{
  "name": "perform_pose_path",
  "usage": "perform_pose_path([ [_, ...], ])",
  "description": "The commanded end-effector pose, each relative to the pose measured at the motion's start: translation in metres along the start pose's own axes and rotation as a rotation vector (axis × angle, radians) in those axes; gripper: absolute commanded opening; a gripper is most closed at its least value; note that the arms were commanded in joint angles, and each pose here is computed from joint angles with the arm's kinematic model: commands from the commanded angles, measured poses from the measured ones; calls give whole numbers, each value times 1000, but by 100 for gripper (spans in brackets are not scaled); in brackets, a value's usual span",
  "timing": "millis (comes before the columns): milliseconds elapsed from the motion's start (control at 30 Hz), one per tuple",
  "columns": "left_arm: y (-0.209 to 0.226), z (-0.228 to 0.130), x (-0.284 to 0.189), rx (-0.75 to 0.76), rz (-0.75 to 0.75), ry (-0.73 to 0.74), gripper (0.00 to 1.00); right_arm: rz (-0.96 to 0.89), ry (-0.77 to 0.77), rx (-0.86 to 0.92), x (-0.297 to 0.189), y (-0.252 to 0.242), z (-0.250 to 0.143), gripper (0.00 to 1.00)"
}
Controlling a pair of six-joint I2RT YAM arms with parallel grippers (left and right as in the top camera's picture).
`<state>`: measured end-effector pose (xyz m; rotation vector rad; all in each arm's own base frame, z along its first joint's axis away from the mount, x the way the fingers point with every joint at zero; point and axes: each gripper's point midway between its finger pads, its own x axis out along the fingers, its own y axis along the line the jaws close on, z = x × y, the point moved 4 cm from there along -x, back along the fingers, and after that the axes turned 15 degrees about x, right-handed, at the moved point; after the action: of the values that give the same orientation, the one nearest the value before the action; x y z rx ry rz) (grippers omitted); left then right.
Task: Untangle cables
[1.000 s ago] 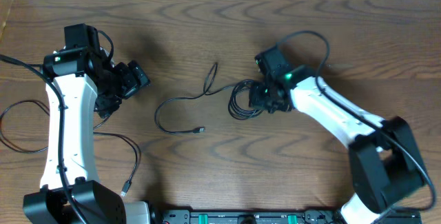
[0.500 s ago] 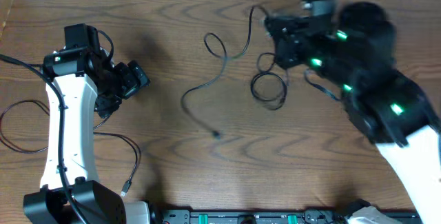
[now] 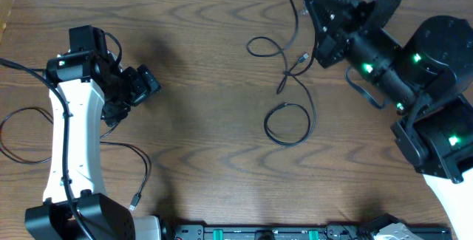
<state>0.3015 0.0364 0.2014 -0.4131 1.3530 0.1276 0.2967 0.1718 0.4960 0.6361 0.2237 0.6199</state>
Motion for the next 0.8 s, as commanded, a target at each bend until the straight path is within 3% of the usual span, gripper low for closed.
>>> perform_pose_path([
  [0, 3, 0, 3, -6, 13, 11, 98, 49, -152, 73, -6, 6, 37, 1],
  [133, 3, 0, 3, -6, 13, 12, 98, 166, -429, 80, -44, 27, 108, 1],
  [267, 3, 0, 3, -6, 13, 12, 98, 115, -448, 39, -52, 20, 118, 1],
  [367, 3, 0, 3, -6, 13, 12, 98, -13, -316, 26, -35, -7, 92, 1],
  [533, 3, 0, 3, -6, 13, 12, 98, -269, 59, 148, 1, -79, 14, 1],
  [633, 3, 0, 3, -6, 13, 11, 98, -260, 274, 230, 22, -97, -28, 1],
  [767, 3, 0, 3, -6, 13, 11, 98, -139, 404, 279, 42, -95, -49, 1],
])
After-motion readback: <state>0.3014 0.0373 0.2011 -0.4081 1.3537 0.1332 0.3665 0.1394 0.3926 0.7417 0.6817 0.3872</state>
